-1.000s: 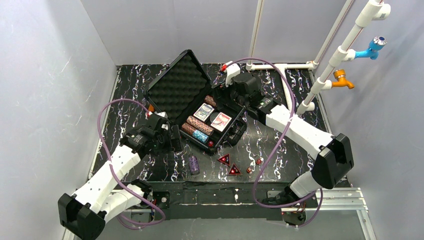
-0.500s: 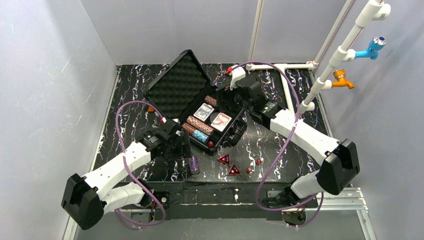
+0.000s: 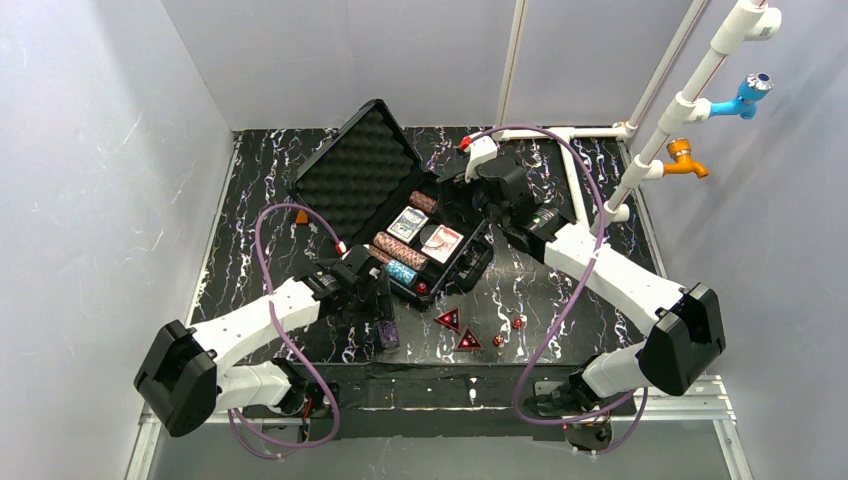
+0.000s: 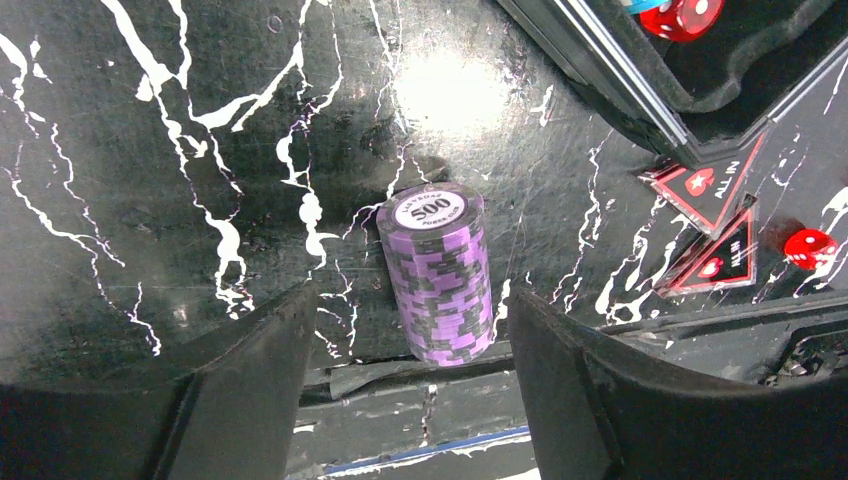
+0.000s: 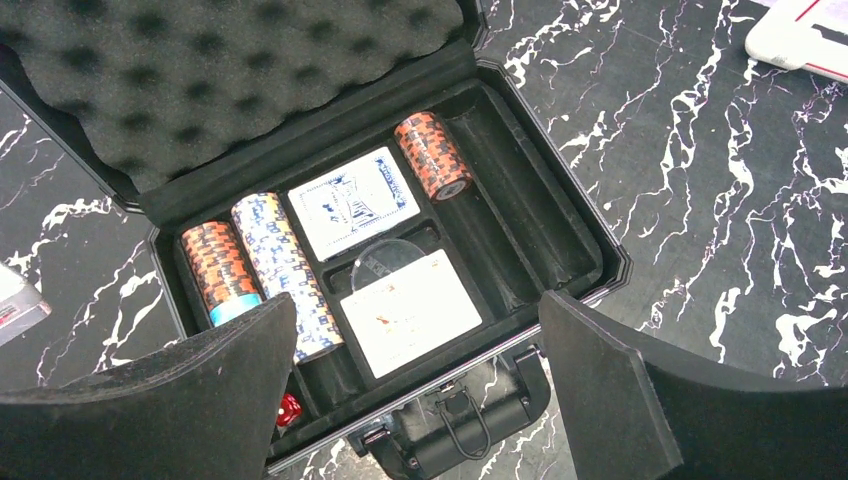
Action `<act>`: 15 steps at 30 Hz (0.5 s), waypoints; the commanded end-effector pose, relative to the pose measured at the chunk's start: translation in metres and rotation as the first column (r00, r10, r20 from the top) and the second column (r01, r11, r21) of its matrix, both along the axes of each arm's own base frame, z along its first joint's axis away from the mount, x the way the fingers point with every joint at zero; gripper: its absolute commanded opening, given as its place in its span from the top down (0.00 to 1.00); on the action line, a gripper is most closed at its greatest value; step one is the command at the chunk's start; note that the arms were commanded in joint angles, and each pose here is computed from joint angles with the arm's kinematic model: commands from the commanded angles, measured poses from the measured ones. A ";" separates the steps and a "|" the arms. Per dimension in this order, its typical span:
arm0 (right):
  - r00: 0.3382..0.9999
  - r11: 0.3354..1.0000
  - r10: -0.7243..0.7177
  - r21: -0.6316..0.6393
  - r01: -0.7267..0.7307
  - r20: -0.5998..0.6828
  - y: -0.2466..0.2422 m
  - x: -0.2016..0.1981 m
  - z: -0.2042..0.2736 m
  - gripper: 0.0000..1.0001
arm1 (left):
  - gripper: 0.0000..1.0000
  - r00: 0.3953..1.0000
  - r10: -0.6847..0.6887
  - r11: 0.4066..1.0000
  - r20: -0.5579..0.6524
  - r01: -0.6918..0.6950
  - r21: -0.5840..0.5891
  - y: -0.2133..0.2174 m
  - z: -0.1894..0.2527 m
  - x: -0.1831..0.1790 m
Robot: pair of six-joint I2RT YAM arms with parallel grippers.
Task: Pack up texas hold em set
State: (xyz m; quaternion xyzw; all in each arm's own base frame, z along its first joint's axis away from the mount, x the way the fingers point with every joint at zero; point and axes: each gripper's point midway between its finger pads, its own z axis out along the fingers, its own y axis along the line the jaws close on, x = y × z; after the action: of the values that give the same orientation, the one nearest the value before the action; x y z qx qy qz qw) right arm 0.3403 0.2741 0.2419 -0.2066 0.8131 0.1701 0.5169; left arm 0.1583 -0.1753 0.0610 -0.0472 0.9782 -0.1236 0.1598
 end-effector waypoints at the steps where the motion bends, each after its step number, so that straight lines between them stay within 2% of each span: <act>1: 0.999 0.999 -0.024 0.042 0.022 0.044 -0.004 0.000 0.017 0.02 | 0.33 1.000 0.023 0.999 0.002 -0.023 0.026 0.000 -0.008 0.002; 15: 0.999 0.999 -0.028 0.028 0.027 0.036 -0.003 0.002 0.011 0.02 | 0.37 1.000 0.005 0.997 -0.029 -0.002 0.077 -0.008 -0.022 0.002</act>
State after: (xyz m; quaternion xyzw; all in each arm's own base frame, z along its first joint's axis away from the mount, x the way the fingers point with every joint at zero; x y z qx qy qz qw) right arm 0.3394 0.2714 0.2351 -0.2051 0.8179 0.1644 0.5119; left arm 0.1575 -0.1842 0.0391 -0.0410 0.9841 -0.1000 0.1412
